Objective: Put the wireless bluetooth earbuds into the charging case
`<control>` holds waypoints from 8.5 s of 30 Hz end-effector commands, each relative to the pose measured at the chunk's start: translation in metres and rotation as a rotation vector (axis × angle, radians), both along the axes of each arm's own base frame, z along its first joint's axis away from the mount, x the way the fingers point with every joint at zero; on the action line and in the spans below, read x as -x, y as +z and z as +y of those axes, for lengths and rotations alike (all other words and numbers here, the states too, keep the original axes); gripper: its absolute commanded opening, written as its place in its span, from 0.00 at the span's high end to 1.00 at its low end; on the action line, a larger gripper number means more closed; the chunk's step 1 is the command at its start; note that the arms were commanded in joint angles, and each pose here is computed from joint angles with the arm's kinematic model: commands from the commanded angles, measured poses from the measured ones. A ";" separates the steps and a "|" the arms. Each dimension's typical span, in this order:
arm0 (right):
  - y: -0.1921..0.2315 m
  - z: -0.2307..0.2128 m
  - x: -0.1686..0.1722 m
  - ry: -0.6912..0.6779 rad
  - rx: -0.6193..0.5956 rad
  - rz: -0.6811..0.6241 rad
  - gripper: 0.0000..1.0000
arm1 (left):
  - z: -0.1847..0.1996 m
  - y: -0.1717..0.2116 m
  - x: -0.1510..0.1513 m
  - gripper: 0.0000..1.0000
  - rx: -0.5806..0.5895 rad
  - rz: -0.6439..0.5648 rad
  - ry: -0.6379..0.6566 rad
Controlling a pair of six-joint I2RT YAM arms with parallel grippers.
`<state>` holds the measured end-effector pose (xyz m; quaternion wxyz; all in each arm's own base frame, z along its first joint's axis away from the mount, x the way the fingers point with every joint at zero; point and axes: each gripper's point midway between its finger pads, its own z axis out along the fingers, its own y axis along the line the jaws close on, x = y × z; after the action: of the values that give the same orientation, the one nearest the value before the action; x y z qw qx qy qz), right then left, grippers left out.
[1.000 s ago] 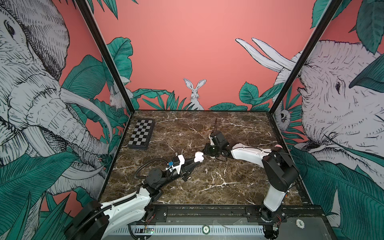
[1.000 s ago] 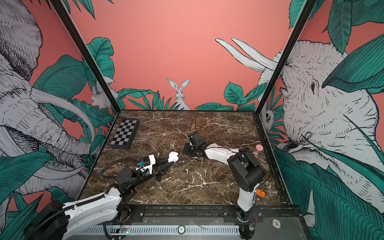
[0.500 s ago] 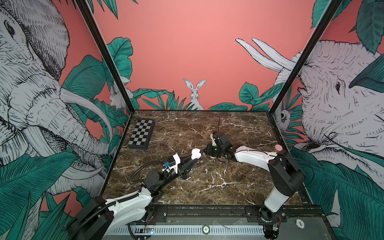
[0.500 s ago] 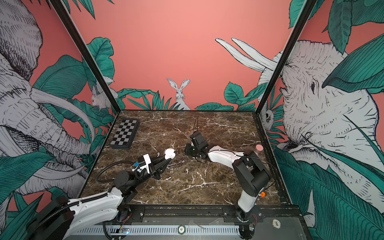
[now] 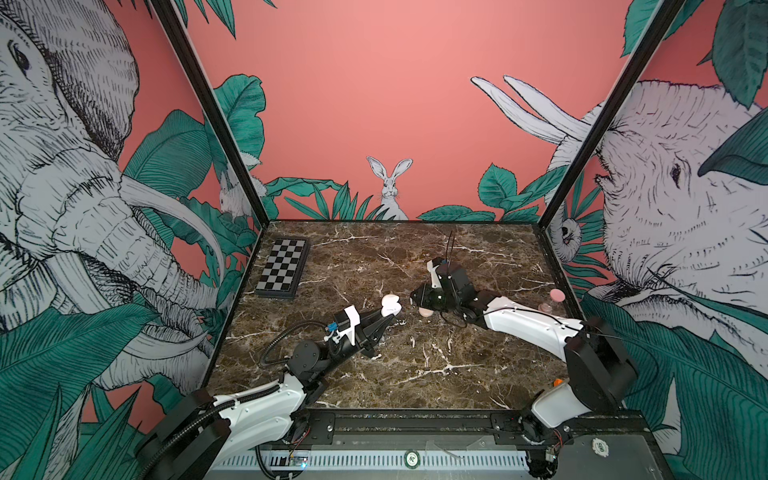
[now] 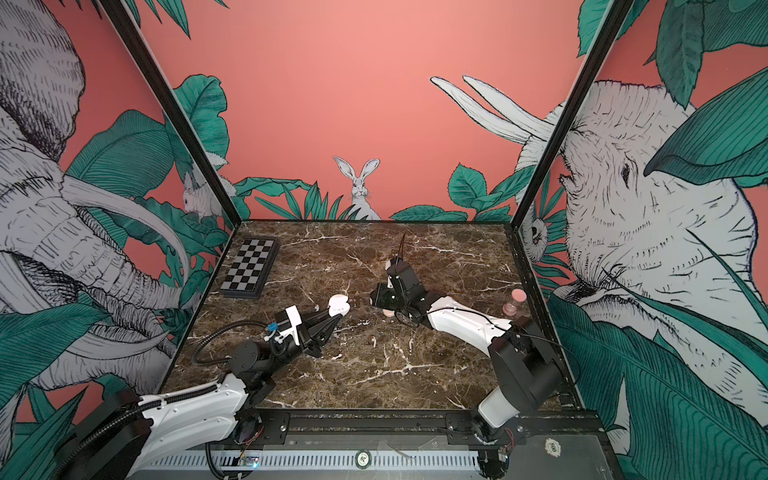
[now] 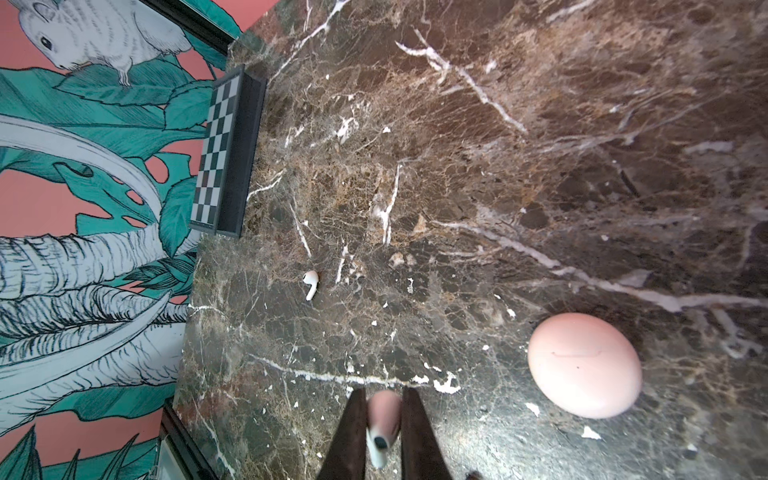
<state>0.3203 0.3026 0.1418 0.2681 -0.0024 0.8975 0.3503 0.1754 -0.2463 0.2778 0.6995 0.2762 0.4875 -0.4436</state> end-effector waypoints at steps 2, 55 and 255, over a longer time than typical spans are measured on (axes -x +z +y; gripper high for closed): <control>0.015 -0.005 -0.002 -0.009 -0.008 -0.051 0.87 | 0.004 0.009 0.002 1.00 0.049 -0.006 -0.001; 0.164 -0.008 0.039 0.054 -0.245 -0.365 0.84 | -0.015 -0.005 -0.028 1.00 0.035 0.122 0.023; 0.178 0.044 0.103 0.245 -0.320 -0.451 0.78 | 0.001 0.029 -0.028 1.00 0.144 0.090 0.065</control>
<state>0.2245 0.3492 0.3138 0.4067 -0.1349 0.7495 0.5046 0.2080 -0.2478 0.2873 0.6911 0.1908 0.5245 -0.4592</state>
